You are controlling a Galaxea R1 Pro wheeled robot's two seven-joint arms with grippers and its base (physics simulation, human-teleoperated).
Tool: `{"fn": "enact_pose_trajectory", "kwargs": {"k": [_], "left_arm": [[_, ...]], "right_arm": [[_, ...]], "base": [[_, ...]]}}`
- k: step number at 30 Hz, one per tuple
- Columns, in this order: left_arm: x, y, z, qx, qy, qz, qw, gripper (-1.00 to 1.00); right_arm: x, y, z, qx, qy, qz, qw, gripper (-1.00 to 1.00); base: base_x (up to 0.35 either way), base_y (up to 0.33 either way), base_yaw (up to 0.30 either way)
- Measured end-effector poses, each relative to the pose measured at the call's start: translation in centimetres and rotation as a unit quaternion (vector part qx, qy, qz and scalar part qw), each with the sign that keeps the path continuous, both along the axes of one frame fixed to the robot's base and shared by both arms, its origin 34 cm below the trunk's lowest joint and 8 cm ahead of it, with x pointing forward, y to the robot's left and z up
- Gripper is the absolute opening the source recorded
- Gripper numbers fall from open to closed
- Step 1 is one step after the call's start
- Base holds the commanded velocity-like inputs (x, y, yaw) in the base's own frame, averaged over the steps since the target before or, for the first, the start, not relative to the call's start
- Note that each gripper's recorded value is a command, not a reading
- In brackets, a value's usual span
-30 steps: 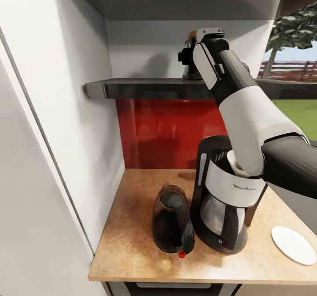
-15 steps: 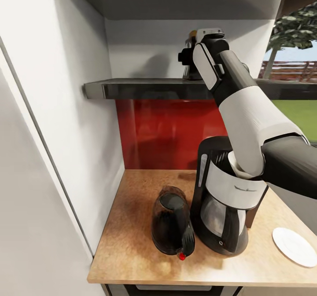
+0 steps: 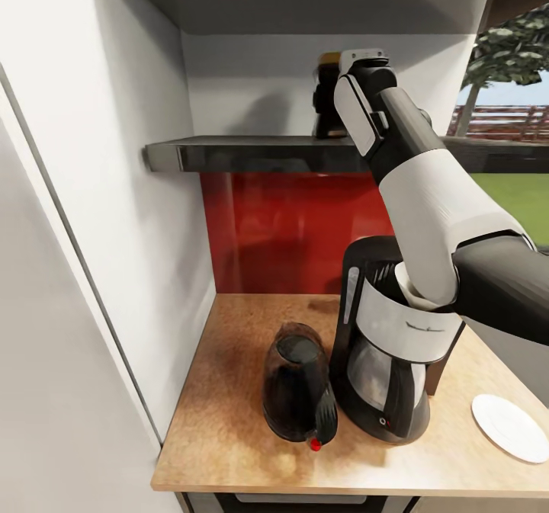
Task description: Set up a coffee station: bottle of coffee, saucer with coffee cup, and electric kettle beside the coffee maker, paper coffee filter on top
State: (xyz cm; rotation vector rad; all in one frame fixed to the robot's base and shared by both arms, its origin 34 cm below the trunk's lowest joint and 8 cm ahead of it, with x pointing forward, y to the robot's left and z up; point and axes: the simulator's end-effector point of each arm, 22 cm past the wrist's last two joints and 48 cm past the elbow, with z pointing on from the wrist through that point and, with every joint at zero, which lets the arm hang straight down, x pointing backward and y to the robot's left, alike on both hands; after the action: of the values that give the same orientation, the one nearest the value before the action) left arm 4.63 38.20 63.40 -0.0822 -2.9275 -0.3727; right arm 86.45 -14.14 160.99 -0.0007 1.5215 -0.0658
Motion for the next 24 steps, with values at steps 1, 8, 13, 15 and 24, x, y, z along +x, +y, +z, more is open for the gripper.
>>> {"fn": "enact_pose_trajectory", "kwargs": {"k": [1,8,13,15,24], "left_arm": [[0.0,0.0,0.0,0.0,0.0,0.0,1.0,1.0],[-0.08,0.0,0.01,0.0,0.001,0.0,1.0,1.0],[-0.02,0.25,0.04,0.002,0.0,0.001,1.0,1.0],[-0.04,0.34,0.07,0.003,0.0,0.001,1.0,1.0],[0.02,0.42,0.08,0.005,-0.001,0.0,1.0,1.0]], "right_arm": [[0.0,0.01,0.0,0.0,0.0,0.0,1.0,-1.0],[-0.04,-0.09,0.0,-0.003,-0.001,-0.002,1.0,-1.0],[-0.03,-0.1,-0.05,-0.004,-0.001,-0.003,1.0,-1.0],[-0.03,-0.08,-0.06,-0.003,-0.001,-0.002,1.0,-1.0],[-0.07,0.06,-0.12,0.0,-0.002,0.001,1.0,-1.0]], "base": [[0.0,0.0,0.0],[0.0,0.0,0.0],[0.0,0.0,0.0],[0.0,0.0,0.0],[0.0,-0.029,0.0]]}}
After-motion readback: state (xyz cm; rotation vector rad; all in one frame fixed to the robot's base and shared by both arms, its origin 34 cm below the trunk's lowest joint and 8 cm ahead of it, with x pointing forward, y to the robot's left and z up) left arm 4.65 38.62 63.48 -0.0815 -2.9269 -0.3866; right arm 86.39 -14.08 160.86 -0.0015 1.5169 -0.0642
